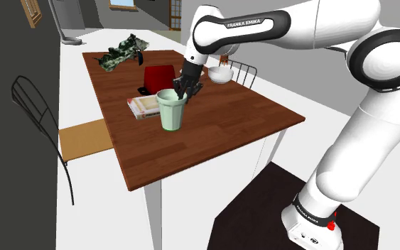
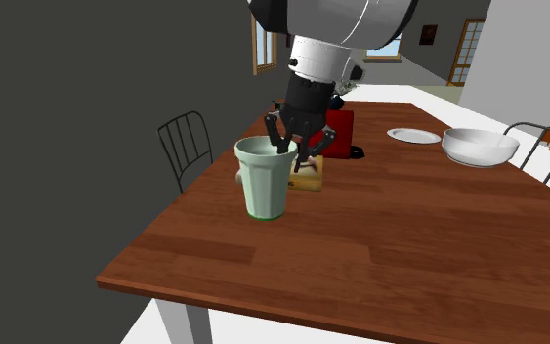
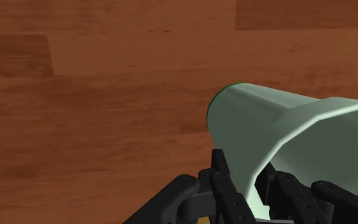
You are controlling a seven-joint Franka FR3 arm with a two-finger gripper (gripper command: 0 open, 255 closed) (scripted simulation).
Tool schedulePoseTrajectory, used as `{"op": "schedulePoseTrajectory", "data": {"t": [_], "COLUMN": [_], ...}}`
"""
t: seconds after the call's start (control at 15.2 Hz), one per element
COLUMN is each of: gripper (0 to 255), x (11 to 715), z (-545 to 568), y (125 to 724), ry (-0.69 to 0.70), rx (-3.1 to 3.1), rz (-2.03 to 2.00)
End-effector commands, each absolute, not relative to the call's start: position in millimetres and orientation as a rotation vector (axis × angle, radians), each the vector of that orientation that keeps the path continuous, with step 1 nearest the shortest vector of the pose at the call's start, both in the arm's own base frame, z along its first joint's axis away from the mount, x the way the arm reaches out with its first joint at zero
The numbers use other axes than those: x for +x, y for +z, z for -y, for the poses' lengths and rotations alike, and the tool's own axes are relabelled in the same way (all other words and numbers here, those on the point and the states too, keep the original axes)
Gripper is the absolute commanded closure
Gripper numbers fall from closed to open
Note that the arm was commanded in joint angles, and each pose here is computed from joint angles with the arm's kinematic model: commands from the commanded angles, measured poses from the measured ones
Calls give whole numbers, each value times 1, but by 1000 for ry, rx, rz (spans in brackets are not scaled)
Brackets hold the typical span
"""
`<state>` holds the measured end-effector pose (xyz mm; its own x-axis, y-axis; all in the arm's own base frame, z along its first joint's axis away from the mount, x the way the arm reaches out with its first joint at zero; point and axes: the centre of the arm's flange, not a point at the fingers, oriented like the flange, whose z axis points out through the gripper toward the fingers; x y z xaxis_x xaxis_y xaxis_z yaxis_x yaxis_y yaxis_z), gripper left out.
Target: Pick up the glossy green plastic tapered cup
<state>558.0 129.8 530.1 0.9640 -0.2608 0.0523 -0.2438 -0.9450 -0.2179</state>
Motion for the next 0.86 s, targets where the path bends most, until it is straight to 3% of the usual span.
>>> {"op": "schedulePoseTrajectory", "data": {"t": [0.0,0.79], "gripper": [255,255], "x": [557,557], "z": [-130,-130], "y": [541,594], "ry": [-120,-120], "rx": [-2903,-2903], "rz": [-377,-377]}}
